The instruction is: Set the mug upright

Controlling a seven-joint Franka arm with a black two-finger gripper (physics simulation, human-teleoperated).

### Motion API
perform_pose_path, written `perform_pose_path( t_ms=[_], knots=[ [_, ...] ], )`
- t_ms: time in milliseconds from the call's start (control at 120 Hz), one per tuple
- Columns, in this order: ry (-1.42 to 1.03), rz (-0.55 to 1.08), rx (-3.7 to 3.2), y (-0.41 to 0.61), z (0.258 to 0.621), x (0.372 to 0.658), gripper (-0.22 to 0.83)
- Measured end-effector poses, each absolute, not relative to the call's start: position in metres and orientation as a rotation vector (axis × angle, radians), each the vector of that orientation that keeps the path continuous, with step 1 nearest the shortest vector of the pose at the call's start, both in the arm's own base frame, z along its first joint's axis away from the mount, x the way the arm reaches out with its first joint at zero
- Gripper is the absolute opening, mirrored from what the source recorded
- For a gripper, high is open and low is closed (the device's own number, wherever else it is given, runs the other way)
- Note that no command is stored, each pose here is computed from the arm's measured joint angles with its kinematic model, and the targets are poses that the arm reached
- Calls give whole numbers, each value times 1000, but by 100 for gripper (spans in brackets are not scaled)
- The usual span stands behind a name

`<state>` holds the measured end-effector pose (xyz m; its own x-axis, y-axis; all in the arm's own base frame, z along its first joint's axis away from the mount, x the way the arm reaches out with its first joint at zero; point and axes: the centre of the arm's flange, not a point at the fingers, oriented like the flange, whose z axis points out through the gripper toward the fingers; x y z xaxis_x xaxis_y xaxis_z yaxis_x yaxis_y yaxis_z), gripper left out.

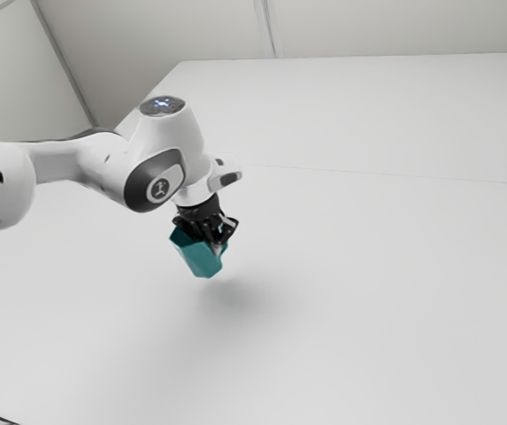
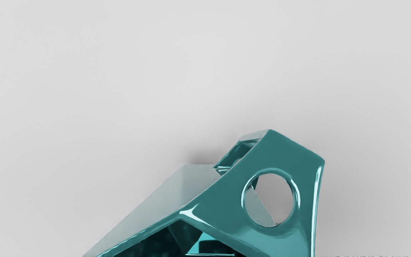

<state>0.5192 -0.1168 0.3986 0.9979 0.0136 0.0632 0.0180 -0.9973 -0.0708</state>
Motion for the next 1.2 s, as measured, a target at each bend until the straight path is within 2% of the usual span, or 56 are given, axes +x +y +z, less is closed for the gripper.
perform_pose_path(
  t_ms=[292, 550, 725, 833, 992, 1200],
  knots=[
    [82, -55, -3073, -144, 357, 512, -17],
    [27, -63, -3078, -121, 345, 518, -17],
    [41, -55, -3080, -123, 342, 517, 21],
    [57, -87, -3083, -126, 355, 516, 37],
    [66, -139, -3084, -127, 386, 512, 50],
    [67, -236, -3088, -130, 436, 519, 57]
  ],
)
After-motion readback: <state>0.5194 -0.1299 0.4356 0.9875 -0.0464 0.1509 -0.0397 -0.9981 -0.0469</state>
